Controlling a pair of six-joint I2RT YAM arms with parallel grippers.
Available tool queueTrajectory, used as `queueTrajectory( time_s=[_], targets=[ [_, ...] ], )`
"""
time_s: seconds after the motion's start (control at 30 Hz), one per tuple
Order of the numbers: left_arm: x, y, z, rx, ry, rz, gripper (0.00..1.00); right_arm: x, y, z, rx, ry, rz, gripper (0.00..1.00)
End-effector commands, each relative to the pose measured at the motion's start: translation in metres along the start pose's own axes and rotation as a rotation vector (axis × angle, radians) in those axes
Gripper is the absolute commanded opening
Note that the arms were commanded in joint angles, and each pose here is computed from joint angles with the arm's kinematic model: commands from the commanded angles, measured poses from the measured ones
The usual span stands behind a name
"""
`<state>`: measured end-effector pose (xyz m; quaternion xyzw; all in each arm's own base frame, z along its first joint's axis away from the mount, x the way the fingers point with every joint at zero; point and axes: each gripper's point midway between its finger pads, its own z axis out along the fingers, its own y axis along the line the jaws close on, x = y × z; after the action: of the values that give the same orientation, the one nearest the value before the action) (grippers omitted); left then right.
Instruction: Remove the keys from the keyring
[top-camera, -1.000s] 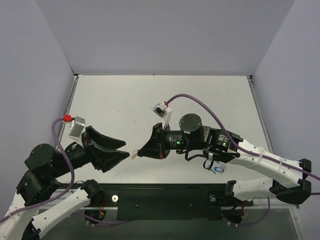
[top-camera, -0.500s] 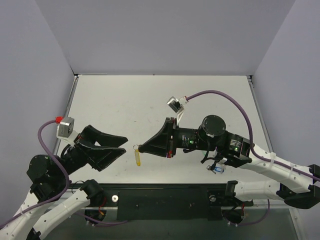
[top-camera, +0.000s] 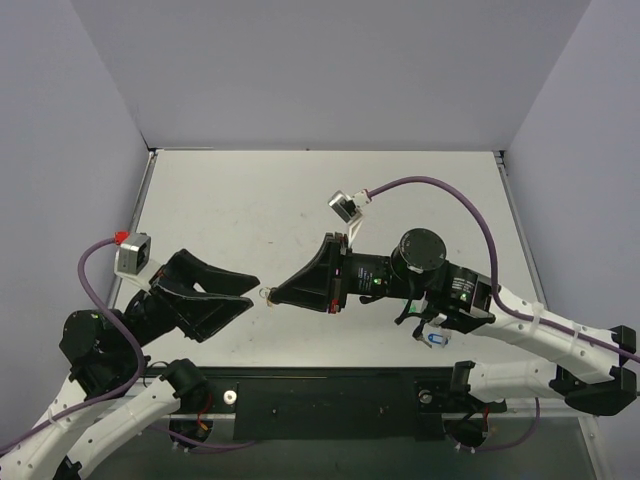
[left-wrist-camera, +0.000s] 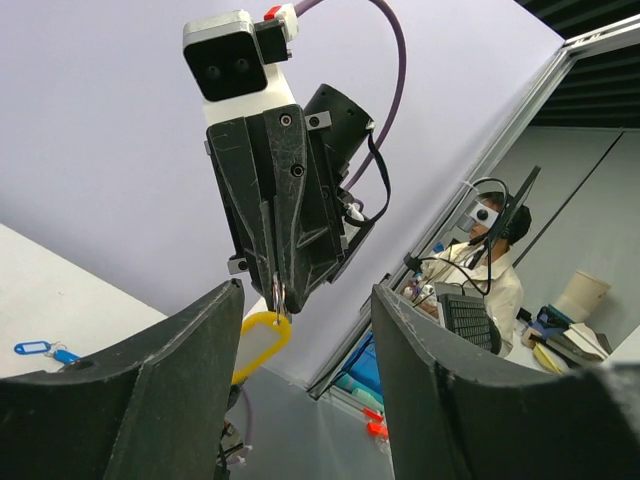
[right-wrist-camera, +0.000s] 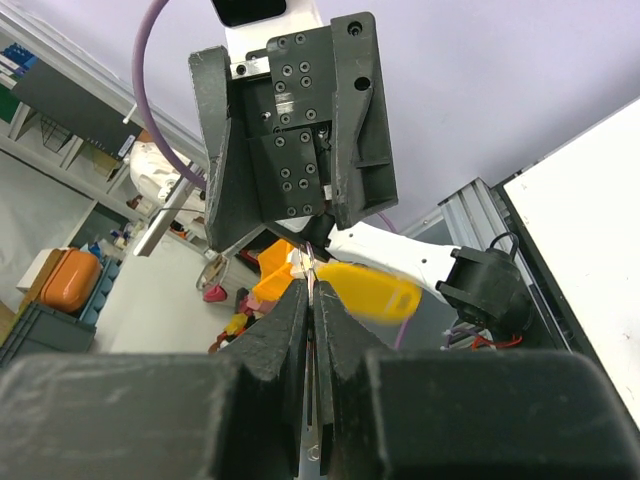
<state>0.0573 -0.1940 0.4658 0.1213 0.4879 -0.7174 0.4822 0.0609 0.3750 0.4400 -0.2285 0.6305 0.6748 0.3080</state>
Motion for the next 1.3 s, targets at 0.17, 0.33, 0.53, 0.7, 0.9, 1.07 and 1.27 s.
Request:
queueTrajectory(
  time_s=[0.17,0.33,0.53,0.7,0.9,1.07,1.27],
  targets=[
    [0.002,0.0,0.005,0.021,0.012,0.021,0.57,-0.016,0.026,0.005,-0.097,-0.04,-0.021,0.0],
    [0.003,0.003,0.005,0.005,0.023,0.024,0.49,-0.017,0.026,0.009,-0.1,-0.039,-0.02,0.0],
    [0.008,0.009,0.004,-0.014,0.037,0.024,0.43,-0.017,0.026,0.009,-0.105,-0.043,-0.019,0.0],
    [0.009,0.014,0.003,-0.037,0.035,0.024,0.45,-0.018,0.027,0.009,-0.107,-0.045,-0.02,0.0],
    [0.008,0.018,0.001,-0.058,0.026,0.023,0.42,-0.017,0.026,0.008,-0.104,-0.042,-0.018,0.0],
    [0.008,0.019,0.001,-0.064,0.024,0.021,0.2,-0.016,0.026,0.007,-0.104,-0.042,-0.018,0.0],
    [0.005,0.019,0.001,-0.075,0.016,0.033,0.0,-0.013,0.025,0.008,-0.11,-0.036,0.0,0.0]
  ],
)
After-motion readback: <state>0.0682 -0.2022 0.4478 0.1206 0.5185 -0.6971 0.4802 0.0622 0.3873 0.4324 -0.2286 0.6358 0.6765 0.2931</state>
